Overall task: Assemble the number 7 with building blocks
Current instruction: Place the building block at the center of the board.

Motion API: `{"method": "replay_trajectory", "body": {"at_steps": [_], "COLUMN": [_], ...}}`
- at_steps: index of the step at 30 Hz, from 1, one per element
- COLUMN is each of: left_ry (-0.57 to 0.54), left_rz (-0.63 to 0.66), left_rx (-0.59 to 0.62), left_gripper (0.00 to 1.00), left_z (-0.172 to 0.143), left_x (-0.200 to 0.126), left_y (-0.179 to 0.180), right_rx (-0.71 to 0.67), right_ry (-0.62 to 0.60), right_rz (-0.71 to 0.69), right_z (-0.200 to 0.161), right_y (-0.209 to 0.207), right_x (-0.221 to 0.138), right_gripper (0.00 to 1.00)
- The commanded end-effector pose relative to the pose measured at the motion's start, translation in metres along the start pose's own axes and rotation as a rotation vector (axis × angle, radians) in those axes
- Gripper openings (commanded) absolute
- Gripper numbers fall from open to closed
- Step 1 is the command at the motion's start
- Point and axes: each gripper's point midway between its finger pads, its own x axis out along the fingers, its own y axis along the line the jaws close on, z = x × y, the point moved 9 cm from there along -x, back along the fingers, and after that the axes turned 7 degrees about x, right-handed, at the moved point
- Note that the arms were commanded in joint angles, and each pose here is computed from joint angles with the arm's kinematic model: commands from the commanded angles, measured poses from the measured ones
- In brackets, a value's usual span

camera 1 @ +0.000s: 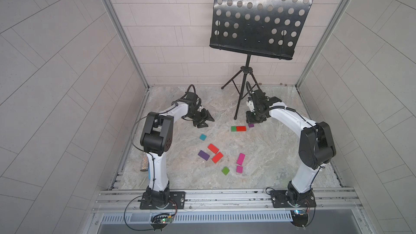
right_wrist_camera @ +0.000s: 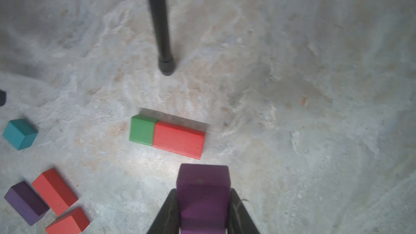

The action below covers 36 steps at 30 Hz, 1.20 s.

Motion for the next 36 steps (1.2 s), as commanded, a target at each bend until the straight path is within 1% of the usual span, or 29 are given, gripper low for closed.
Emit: {"method": "replay_trajectory", "body": {"at_steps": [1,11,23,30,34,36], "left_ry": [0.038,0.082,0.091,0.094,0.094,0.094], "left_rz": [0.004,0.008,0.018,0.021,0.020,0.020], "left_rx": [0.022,0.050,0.045,0.043,0.046,0.044], "left_gripper": [0.59,0.59,0.59,0.59,0.59,0.59], "left_z": [-0.002,-0.008,-0.011,-0.012,-0.012,-0.012], "left_x": [0.013,0.035,0.040,0.041,0.041,0.042], "left_y": [-0.008,-0.024,-0.024,-0.023,-0.024,-0.024], "right_rx": [0.079,0.149,0.157,0.158,0.155,0.155], "right_ry": [0.084,0.151,0.214,0.220,0.226,0.228], "right_rz": [-0.040,-0.054,-0.067,-0.089,-0.098,-0.099], "right_z": [-0.015,-0.018,-0.025,-0.025,-0.025,-0.025], "right_y": [-0.009,-0.011,-0.011,-0.012,-0.013,-0.013], "right_x": [0.011,0.042,0.063,0.068,0.069,0.069], "right_gripper": [0.24,0.24,0.25,0.25,0.29,0.33]}}
